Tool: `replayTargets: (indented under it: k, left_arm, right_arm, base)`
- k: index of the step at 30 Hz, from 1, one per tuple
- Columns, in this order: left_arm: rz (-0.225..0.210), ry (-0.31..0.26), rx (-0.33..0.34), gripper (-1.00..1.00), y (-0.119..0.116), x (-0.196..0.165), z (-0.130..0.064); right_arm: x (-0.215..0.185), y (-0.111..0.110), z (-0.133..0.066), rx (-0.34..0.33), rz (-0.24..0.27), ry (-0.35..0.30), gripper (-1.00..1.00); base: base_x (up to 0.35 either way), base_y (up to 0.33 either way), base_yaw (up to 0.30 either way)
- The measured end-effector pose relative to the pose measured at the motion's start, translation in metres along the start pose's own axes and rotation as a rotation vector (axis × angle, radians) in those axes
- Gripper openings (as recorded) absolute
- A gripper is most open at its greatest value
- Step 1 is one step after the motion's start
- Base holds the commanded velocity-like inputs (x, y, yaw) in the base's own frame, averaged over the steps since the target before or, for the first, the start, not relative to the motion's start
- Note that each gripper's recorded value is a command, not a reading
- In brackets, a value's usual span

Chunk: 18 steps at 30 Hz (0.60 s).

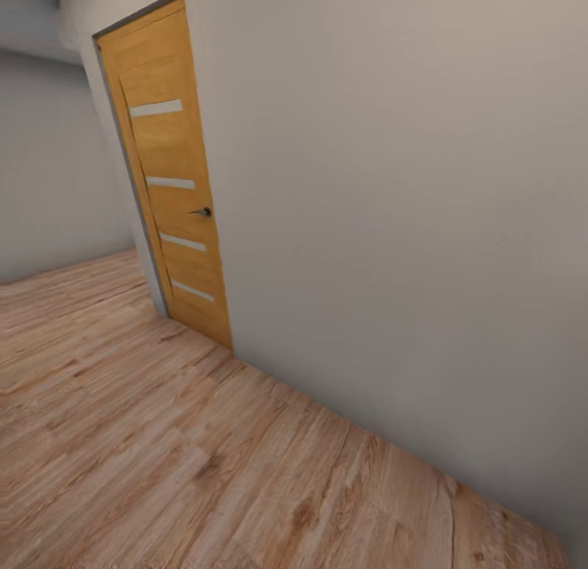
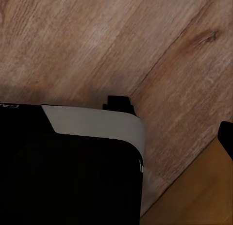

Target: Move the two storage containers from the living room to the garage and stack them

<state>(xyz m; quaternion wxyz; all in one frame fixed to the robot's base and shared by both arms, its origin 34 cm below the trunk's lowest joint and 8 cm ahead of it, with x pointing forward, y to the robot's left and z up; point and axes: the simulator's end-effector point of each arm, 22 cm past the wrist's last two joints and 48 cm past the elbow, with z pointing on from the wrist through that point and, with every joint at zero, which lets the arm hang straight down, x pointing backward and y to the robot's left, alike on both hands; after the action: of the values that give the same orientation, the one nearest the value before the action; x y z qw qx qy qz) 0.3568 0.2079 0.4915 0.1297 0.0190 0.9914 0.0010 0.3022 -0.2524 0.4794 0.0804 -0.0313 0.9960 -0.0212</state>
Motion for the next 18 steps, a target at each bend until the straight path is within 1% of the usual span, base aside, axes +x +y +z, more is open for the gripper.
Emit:
replayTargets:
  k: [16, 18]
  left_arm:
    - [0.000, -0.002, -0.004, 1.00, 0.0034, -0.0004, 0.0002]
    - [0.000, -0.002, -0.005, 1.00, 0.0037, -0.0004, 0.0002]
  right_arm:
    - [0.0001, -0.0004, 0.0000, 0.001, 0.000, 0.000, 1.00]
    - [0.0001, -0.0012, 0.0000, 0.002, 0.000, 0.000, 1.00]
  base:
    - [0.000, 0.000, 0.270]
    - [0.089, 0.000, 0.164]
